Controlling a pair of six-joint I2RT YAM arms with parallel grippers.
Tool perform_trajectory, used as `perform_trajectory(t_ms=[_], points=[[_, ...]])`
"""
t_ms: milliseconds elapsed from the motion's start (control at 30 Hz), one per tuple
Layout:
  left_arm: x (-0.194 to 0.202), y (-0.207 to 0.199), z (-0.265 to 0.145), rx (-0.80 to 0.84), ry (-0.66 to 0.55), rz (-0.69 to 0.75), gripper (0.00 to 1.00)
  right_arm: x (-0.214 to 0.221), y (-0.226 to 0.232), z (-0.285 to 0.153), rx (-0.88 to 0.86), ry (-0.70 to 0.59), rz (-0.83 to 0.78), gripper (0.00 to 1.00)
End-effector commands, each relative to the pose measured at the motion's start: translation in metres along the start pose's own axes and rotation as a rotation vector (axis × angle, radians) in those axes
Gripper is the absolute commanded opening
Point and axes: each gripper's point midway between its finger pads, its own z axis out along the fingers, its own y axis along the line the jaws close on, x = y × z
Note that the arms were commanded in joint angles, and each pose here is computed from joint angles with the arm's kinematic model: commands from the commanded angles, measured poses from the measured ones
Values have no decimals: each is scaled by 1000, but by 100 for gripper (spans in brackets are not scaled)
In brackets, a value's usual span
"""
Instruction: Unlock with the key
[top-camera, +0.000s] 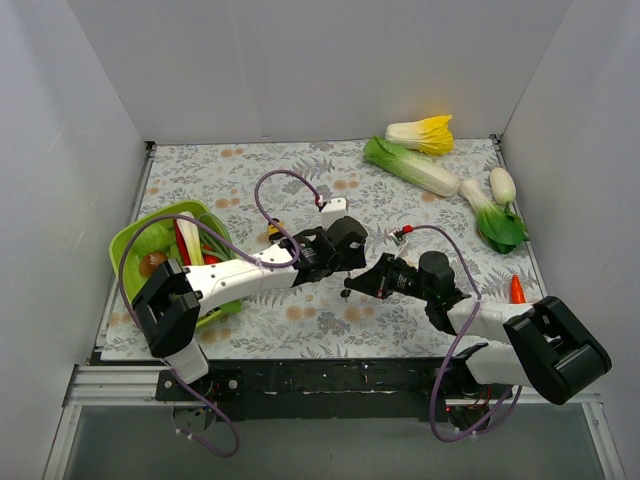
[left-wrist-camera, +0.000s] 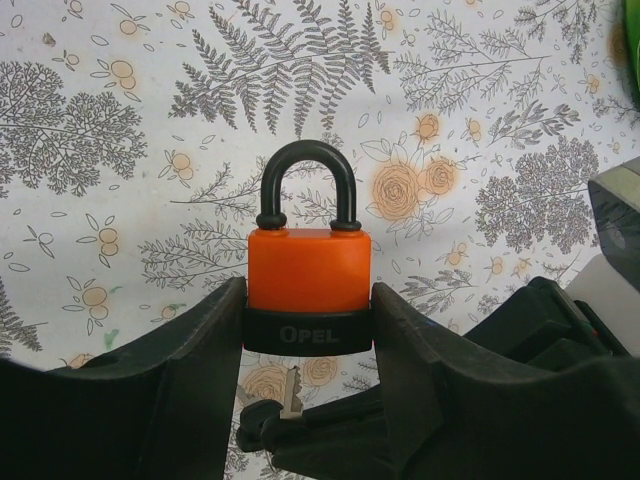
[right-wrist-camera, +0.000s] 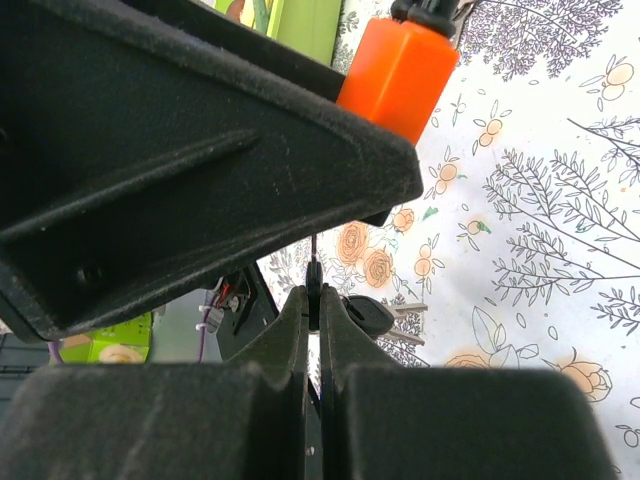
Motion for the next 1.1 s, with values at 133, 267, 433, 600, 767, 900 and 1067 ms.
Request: perform_trajectory(t_ms=[133,267,433,600,767,900,1067], points=[[-14,-10,-11,11,-55,-15,0,-18,7,4,-21,-47,-40,1],[-13,-9,-12,2,-57,-12,0,-18,2,3,-6,-48,-32,1],[-11,-8,-13,1,-55,-12,0,-17,-3,1,7,-50,-25,1],[-12,-11,-15,8,-56,-11,0,-18,-6,1,16,-52,-21,1],[-12,-14,-16,14,-58,-8,0,-17,-9,1,21,-49,-18,1],[-12,-16,-18,17,-59,-6,0,-16,-12,2,28,-48,-13,1],[-9,-16,-17,17,-53,-1,0,-19,-13,2,25,-53,-15,1]])
